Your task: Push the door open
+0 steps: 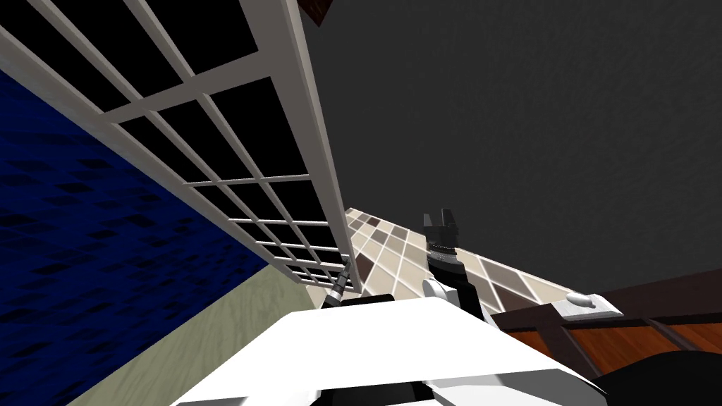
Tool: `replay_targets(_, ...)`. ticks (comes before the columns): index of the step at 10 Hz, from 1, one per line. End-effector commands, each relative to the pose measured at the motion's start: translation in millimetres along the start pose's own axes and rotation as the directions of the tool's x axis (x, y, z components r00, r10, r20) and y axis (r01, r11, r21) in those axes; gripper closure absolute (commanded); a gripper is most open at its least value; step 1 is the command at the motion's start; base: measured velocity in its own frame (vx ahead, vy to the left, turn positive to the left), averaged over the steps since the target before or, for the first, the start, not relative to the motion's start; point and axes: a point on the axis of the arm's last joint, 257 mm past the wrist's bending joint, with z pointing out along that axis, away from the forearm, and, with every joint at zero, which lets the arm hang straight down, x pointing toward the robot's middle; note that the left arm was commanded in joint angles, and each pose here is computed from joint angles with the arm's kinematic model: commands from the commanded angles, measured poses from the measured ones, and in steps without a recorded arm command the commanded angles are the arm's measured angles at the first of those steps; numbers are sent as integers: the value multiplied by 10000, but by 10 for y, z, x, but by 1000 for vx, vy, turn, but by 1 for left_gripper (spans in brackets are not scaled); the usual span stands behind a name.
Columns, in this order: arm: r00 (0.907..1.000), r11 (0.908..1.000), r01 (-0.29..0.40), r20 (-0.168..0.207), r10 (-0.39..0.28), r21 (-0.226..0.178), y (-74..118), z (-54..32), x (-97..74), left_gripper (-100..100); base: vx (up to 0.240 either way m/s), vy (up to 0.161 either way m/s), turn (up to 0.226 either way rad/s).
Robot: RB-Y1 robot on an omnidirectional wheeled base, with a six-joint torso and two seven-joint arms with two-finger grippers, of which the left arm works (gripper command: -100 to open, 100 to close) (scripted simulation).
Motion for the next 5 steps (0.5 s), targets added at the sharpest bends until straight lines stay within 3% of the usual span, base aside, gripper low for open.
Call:
replay_targets(1, 9983, 9991, 328, 477, -341, 286, -64, 73, -240, 100, 50, -21, 18)
replay_targets(5, 9921, 9936, 1055, 633, -1079, 401, -87, 68, -288, 100, 53, -23, 6)
